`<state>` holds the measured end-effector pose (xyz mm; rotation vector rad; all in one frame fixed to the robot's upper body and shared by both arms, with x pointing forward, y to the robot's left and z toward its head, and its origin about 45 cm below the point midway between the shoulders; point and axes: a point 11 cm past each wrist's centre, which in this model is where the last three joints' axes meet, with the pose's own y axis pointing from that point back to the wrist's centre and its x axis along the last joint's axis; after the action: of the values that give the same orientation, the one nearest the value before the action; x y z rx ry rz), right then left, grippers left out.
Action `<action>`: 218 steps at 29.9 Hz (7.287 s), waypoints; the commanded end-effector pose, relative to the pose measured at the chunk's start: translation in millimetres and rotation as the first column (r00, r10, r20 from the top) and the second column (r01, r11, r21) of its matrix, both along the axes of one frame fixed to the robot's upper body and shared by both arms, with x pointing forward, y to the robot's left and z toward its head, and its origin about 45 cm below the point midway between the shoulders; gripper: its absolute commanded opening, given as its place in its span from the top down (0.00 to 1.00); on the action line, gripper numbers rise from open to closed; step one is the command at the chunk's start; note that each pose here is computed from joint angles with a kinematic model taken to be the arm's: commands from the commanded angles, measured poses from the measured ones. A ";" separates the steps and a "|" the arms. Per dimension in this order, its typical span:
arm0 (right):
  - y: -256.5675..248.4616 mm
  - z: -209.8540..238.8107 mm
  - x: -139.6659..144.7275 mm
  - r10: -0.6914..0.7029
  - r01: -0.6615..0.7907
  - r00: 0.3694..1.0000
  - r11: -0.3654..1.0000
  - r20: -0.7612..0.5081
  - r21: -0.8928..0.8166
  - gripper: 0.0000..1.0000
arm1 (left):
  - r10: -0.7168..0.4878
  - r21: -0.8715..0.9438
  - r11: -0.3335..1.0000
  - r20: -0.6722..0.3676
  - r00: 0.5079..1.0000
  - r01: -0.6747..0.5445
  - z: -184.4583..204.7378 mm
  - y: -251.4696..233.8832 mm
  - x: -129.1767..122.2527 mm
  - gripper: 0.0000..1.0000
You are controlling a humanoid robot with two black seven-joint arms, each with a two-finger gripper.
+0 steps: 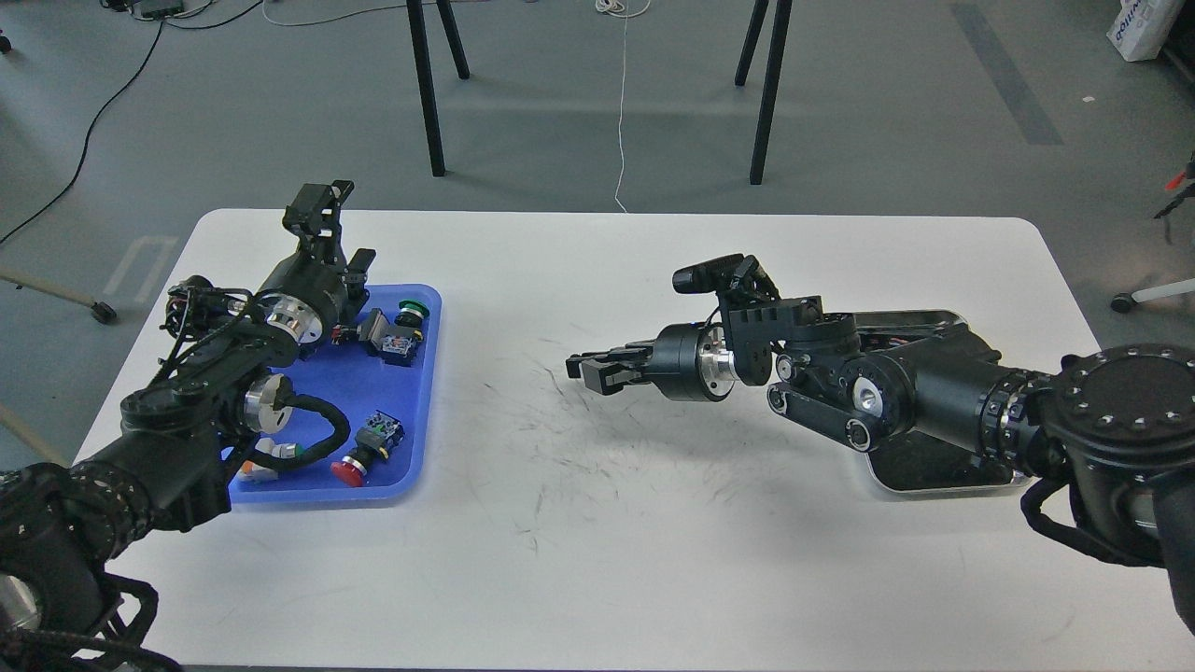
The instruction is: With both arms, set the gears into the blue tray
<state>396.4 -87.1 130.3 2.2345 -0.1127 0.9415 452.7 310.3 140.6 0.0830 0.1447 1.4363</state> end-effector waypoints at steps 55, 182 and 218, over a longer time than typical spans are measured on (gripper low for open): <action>-13.5 9.6 19.3 0.052 -0.037 0.958 0.998 0.283 -0.060 0.94 | 0.002 0.001 1.000 -0.003 1.000 -0.002 -1.4 -0.3 -0.6 0.00; -199.0 212.0 149.0 -0.884 0.626 0.381 0.032 -0.270 0.779 0.02 | -0.876 0.943 -0.265 -0.322 0.360 0.200 -31.9 -198.8 -55.1 0.00; -199.0 208.3 148.2 -0.889 0.629 0.384 0.054 -0.249 0.776 0.03 | -0.858 0.910 -0.381 -0.414 0.302 0.164 -51.5 -197.6 -65.3 0.36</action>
<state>544.7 -285.7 339.1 2.0741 -2.1200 0.5512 387.9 112.1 90.1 0.7977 -1.3678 -0.0499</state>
